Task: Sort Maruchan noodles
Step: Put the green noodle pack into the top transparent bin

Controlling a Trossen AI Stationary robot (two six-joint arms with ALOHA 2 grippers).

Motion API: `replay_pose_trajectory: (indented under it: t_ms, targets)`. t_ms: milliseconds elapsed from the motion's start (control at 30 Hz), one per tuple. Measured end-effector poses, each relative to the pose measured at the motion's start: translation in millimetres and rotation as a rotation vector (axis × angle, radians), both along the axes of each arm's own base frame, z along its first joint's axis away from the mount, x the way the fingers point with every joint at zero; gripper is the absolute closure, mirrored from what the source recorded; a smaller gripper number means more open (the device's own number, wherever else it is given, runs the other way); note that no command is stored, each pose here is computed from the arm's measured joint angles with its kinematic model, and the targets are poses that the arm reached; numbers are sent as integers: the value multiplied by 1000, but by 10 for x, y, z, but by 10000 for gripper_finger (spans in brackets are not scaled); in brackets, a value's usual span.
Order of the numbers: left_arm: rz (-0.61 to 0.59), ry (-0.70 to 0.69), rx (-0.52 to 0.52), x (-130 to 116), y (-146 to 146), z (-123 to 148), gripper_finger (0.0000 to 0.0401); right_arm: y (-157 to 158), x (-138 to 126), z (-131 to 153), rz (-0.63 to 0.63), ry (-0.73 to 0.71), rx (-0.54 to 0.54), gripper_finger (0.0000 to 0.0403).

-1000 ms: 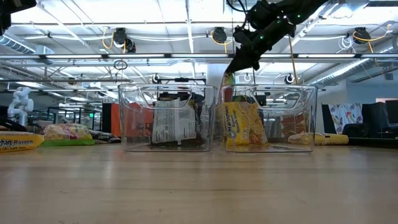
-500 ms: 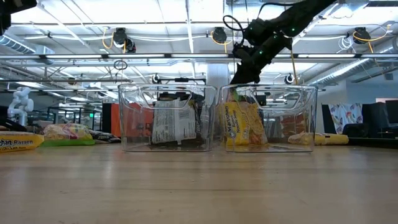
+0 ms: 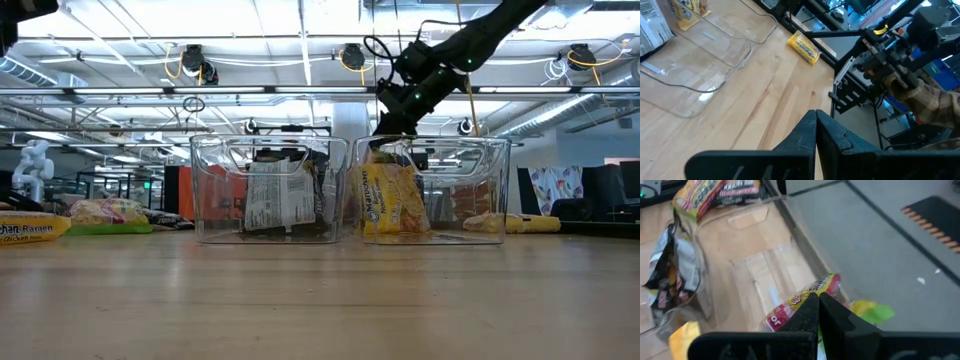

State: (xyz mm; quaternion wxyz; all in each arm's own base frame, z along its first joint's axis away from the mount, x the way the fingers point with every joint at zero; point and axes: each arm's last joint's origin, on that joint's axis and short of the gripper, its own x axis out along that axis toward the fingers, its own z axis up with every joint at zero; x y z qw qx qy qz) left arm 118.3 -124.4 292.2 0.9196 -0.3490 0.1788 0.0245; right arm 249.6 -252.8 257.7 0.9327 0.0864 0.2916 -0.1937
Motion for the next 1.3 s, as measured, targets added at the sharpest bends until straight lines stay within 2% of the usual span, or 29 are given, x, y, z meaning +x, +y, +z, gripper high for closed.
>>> replay_pose_trajectory:
  t_ms: [133,300,500,667,767,933,1100,1300]
  targets:
    - [13,0,-2,9,-7,-9,394,-42,-44,-2,-15,2,0,403]
    - [17,5,-6,16,-17,-19,394,-76,-49,-96,55,-27,87,403]
    - [38,4,-17,32,0,-18,394,-94,-26,-163,55,-18,108,403]
    - [53,5,-17,56,23,-18,394,-118,-45,-153,-36,35,46,403]
    - [54,6,-17,58,24,-18,394,-124,-75,-175,-82,58,76,403]
    - [53,6,-16,57,24,-19,394,-88,-106,-214,-71,110,109,403]
    - [53,6,-16,57,24,-19,394,7,-90,-96,-6,114,35,403]
    - [49,6,-9,57,24,-19,394,83,-140,111,7,74,-35,403]
